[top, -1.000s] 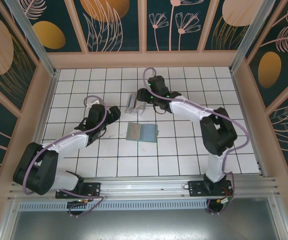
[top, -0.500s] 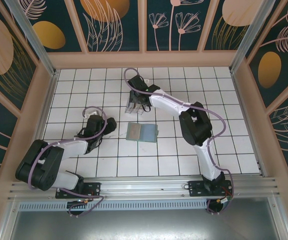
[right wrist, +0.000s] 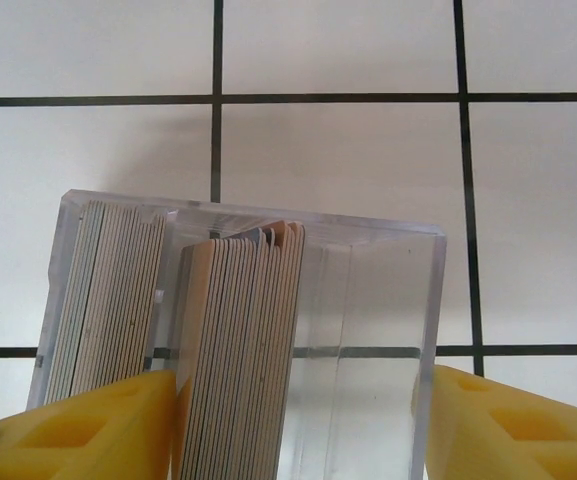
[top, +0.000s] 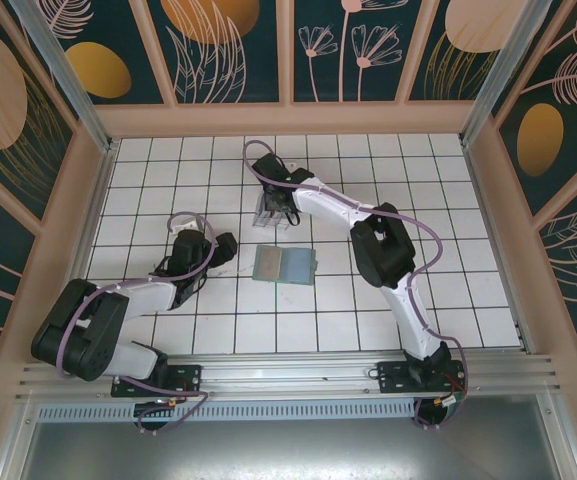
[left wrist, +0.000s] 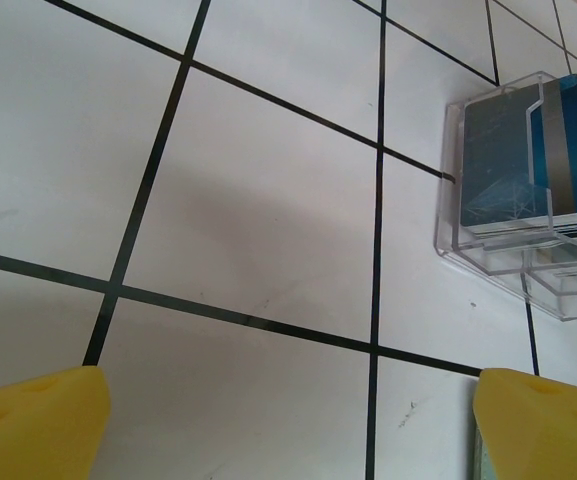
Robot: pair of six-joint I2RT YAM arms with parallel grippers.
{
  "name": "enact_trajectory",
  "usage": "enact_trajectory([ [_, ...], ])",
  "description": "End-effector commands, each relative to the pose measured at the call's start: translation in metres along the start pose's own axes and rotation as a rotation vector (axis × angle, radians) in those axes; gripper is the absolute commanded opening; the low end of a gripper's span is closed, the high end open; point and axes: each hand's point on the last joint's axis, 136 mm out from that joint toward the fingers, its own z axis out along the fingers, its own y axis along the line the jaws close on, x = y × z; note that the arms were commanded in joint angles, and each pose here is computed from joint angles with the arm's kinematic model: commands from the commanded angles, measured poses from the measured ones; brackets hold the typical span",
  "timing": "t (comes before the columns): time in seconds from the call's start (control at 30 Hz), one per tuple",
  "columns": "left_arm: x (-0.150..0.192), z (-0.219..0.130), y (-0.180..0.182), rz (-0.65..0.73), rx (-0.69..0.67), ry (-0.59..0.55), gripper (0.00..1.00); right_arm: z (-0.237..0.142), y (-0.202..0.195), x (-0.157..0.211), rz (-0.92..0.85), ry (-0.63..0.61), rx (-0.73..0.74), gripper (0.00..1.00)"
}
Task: Put the credit cards into the card holder
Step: Pick up the credit card from the storage box.
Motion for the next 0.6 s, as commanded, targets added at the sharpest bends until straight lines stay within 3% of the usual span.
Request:
enact_trajectory([
  [0.0,-0.001,0.001,0.002,0.009,0.003,-0.018,0.94,-0.014,-0.027,-0.001,-0.079,-0.001,0.127,0.62],
  [0.57,0.01,0.009,-0.005,0.0,0.043,0.043,0.95,-0.035,-0.046,-0.014,-0.084,-0.052,0.199,0.59],
])
